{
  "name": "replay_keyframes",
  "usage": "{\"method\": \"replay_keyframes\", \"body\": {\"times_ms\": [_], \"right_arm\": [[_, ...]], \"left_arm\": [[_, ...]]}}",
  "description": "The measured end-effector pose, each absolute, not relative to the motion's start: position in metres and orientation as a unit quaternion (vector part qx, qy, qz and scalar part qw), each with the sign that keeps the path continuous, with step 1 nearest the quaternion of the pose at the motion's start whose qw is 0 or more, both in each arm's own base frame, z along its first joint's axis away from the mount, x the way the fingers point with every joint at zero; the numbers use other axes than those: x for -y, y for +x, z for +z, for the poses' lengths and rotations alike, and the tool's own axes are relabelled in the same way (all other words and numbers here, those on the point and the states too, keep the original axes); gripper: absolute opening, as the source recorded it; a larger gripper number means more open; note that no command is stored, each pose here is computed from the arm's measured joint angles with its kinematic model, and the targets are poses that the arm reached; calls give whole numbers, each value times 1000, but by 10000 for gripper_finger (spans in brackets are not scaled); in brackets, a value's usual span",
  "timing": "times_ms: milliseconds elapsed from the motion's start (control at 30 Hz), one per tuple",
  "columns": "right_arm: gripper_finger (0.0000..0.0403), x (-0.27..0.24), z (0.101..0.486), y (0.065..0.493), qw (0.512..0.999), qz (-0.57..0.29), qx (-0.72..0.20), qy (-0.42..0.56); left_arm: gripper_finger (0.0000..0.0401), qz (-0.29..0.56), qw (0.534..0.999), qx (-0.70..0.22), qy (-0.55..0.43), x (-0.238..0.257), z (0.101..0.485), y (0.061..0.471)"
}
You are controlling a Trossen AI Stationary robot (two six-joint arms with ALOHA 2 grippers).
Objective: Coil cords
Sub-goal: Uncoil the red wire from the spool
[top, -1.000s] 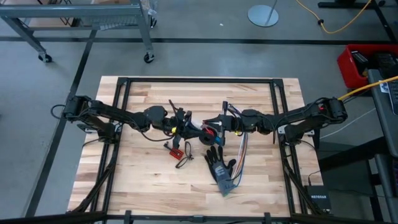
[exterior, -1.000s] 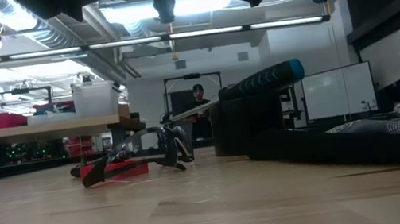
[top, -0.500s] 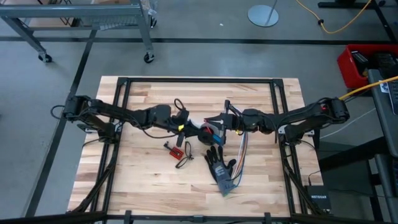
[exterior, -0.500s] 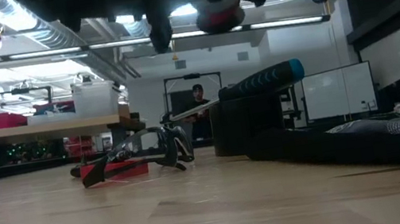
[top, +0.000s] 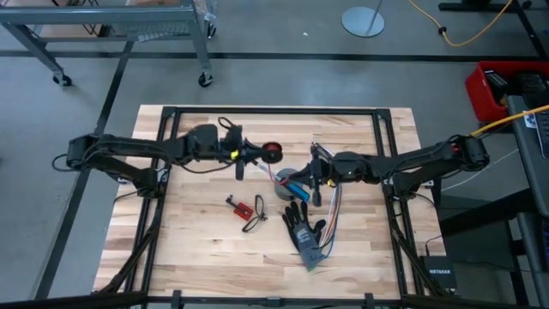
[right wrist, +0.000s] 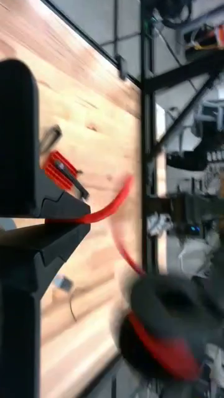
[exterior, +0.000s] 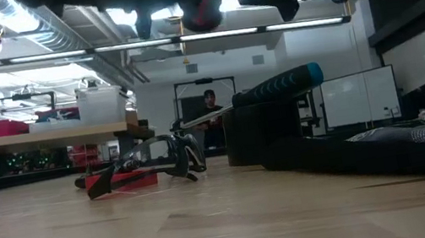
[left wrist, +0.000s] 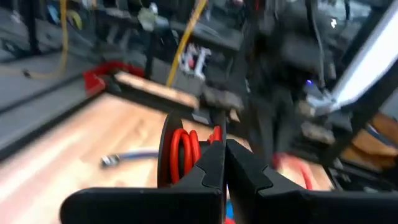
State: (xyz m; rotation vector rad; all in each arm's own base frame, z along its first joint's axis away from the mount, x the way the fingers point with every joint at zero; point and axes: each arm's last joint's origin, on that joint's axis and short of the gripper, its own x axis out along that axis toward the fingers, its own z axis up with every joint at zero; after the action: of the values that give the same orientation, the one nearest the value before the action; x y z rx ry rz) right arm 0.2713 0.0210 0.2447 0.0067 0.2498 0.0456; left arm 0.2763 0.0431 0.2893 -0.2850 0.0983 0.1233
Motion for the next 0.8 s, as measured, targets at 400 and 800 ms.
{"method": "replay_keyframes", "body": {"times_ms": [400,800], "right_arm": [[7,-32,207,304,994,-1,-108,-16],[7,12,191,319,993,-75,-85,-21]], "left_arm": [[0,37,991,22,-126,-34,306,275],[0,-30,988,34,-147,-2,310,277]]}}
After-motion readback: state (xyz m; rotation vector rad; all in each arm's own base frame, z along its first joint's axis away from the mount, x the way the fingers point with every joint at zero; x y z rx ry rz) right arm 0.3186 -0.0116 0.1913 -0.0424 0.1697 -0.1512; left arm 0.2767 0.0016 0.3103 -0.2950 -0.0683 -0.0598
